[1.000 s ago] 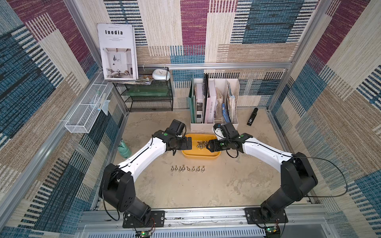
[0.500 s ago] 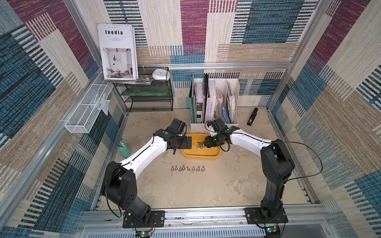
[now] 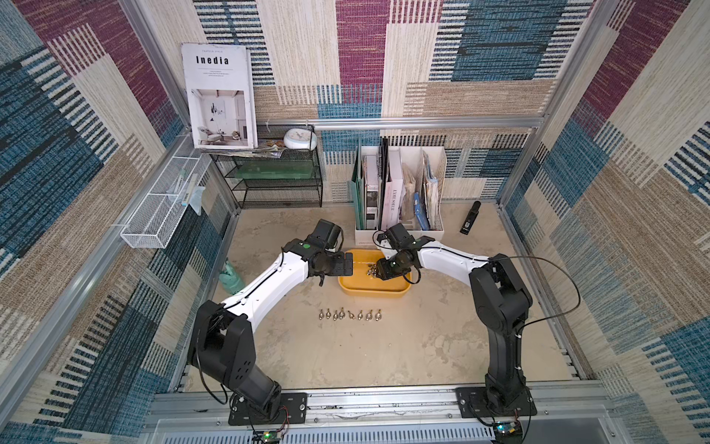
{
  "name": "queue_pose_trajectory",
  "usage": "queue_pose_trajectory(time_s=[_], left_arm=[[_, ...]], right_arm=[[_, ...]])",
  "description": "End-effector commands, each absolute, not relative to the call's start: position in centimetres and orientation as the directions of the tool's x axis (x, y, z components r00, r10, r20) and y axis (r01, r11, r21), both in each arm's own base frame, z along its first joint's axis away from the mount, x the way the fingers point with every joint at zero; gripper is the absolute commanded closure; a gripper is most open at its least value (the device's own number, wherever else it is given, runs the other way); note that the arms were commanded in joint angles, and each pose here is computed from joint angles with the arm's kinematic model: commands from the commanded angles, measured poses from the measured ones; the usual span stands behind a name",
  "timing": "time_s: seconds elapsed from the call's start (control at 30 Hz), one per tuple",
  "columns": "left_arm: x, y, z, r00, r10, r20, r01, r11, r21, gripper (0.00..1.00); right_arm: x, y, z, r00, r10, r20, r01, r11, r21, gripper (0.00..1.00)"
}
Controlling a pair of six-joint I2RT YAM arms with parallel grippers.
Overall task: Take out the wing nut from the storage box
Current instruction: Pick up the wing nut from the storage box.
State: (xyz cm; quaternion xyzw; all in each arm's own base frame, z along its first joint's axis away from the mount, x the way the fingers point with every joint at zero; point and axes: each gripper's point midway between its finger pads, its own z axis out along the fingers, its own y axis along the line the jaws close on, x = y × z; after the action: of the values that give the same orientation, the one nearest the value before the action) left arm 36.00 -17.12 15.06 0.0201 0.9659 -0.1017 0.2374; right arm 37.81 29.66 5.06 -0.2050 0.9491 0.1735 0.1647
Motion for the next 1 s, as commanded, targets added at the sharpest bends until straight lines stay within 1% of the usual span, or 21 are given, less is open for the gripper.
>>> queue_pose_trajectory(time_s=[0.0,0.07,0.4,0.83,0.97], left_arm=[[36.3,-16.9,15.4,-0.882,-0.011,-0.471,0.087,0.979,-0.185,0.01],[36.3,-16.8,15.3,-0.883,-0.013,-0.469,0.084,0.979,-0.185,0.01],[36.5,-16.6,15.3,-0.885,-0.021,-0.465,0.075,0.980,-0.186,0.01],[36.6,-16.7,15.5,-0.882,-0.023,-0.470,0.080,0.977,-0.198,0.01],[36.6,-16.9,15.4,-0.884,-0.022,-0.468,0.085,0.974,-0.208,0.01]], right_arm=[[37.7,30.2,5.1,-0.853,-0.355,-0.382,-0.471,0.839,0.273,0.56],[37.8,30.4,5.0,-0.852,-0.357,-0.383,-0.475,0.836,0.276,0.57],[37.7,30.7,4.4,-0.854,-0.370,-0.367,-0.482,0.827,0.288,0.58],[37.5,29.9,6.7,-0.842,-0.355,-0.405,-0.478,0.839,0.259,0.54],[37.5,29.4,6.2,-0.843,-0.377,-0.384,-0.487,0.839,0.245,0.54]])
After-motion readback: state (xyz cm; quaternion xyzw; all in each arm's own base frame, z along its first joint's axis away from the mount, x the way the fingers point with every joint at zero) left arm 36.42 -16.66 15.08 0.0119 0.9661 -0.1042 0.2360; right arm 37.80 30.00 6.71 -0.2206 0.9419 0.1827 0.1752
